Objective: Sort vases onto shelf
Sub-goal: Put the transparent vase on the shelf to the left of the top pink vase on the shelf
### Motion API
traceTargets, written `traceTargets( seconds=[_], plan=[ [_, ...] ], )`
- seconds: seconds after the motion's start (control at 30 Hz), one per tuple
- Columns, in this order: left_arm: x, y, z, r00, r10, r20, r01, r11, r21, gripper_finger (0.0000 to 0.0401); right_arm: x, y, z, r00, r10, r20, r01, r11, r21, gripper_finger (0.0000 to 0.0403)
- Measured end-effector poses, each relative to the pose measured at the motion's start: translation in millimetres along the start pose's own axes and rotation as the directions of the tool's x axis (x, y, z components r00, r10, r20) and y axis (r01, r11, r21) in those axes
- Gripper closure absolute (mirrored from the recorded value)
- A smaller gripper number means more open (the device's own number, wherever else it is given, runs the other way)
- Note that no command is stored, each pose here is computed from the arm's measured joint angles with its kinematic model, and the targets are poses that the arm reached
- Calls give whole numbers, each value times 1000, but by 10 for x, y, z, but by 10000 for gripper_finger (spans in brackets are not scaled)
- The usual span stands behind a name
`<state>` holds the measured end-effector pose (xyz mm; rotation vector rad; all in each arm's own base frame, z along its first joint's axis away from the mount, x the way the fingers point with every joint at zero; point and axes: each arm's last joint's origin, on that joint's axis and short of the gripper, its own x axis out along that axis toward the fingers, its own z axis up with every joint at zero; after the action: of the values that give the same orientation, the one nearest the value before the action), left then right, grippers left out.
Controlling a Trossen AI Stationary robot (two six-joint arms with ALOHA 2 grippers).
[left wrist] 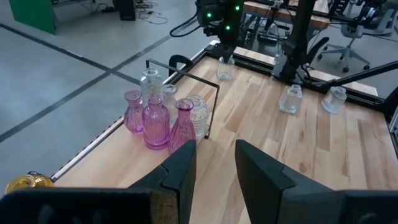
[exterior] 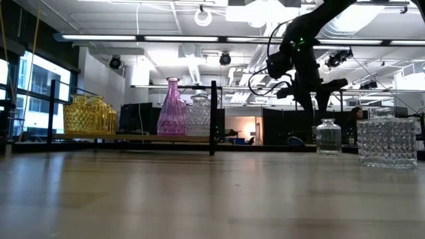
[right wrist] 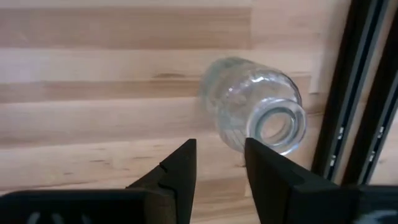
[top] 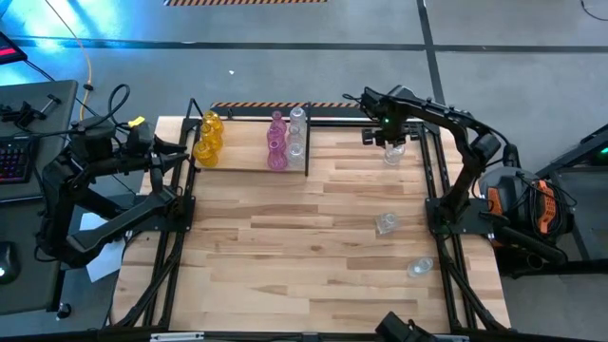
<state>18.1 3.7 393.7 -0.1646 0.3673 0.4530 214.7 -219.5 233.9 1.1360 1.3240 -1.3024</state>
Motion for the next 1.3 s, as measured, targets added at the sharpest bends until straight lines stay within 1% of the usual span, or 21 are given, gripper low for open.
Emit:
traceTargets(
  seconds=[0.2,0.5,0.73,0.8,0.93,1.13,1.3],
  plan=[
    [0,0,1,1000,0,1,0,1000,-2,298,111,-40,-34,999,-35,-34,34,999,-27,285],
    [0,1,6,1000,1,6,-1,1000,0,298,111,-33,-42,999,-31,-38,29,998,-49,285],
    [0,1,6,1000,3,6,-3,1000,0,298,109,-18,-50,997,10,-72,-15,998,-62,285],
    [0,6,6,1000,18,4,-18,1000,0,298,102,-4,-67,997,15,-74,-20,997,-68,285],
    [0,17,4,998,56,0,-56,998,0,298,73,-3,-88,998,14,-58,-19,996,-86,285],
    [0,17,5,998,56,0,-56,998,0,297,15,-38,-102,1000,4,-18,-5,996,-87,285],
    [0,18,10,998,57,4,-57,998,3,297,-89,-105,-130,999,-12,53,17,996,-84,285]
  ],
)
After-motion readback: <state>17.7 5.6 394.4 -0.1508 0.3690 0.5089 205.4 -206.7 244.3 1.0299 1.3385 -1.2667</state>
